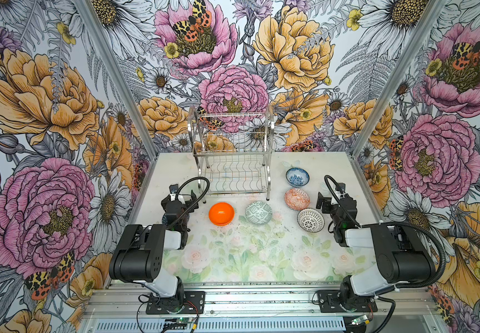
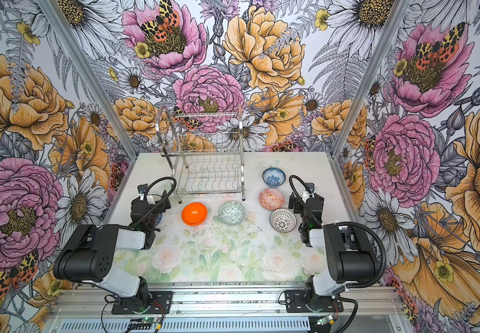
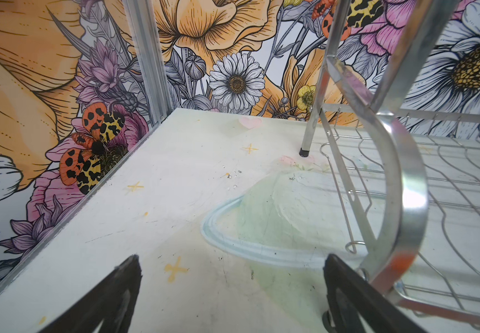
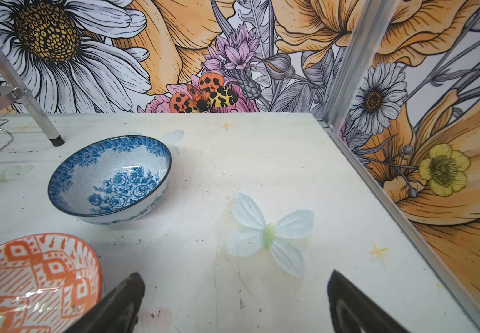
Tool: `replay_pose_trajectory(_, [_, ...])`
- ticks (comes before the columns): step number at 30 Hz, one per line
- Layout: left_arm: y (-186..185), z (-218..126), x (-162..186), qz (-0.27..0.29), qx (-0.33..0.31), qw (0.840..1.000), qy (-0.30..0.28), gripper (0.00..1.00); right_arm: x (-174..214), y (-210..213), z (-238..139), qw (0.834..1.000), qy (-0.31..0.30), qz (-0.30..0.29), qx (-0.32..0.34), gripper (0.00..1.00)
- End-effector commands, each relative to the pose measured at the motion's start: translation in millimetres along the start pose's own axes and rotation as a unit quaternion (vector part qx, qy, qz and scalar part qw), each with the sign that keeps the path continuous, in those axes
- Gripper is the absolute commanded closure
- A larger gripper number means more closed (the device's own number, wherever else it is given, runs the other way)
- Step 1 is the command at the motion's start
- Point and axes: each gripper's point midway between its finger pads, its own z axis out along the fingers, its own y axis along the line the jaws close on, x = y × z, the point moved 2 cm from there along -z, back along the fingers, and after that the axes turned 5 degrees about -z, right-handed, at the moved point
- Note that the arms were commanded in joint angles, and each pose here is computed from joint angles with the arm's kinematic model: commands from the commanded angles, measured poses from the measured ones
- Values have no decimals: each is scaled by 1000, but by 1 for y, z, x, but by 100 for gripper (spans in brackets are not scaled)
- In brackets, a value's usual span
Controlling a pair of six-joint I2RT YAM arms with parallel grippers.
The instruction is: Load the bowls into the dish rack
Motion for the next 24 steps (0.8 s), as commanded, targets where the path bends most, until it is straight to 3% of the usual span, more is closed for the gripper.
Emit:
replay_pose_trajectory(1, [-10,1,-9,4,29,999,-11,1,-12,-5,3,1000,-11,11,14,1])
replay_pose_trajectory(5, [-14,1,-9,10,32,999,-10,1,-13,-8,2,999,-12,13,26,1])
replay_pose_trajectory(14, [12,-18,-48,-23,-70,997,-19,1,-26,-29,-7,994,1,32,100,1])
replay_pose_trajectory(22, [31,-34,-58,-118,-166,975,92,1,-38,-64,-26,973,38,84,213,0])
replay_pose_trajectory(24, [34,-45,-59,-142,-180,965,128,1,-41,-62,-22,972,55,96,205,0])
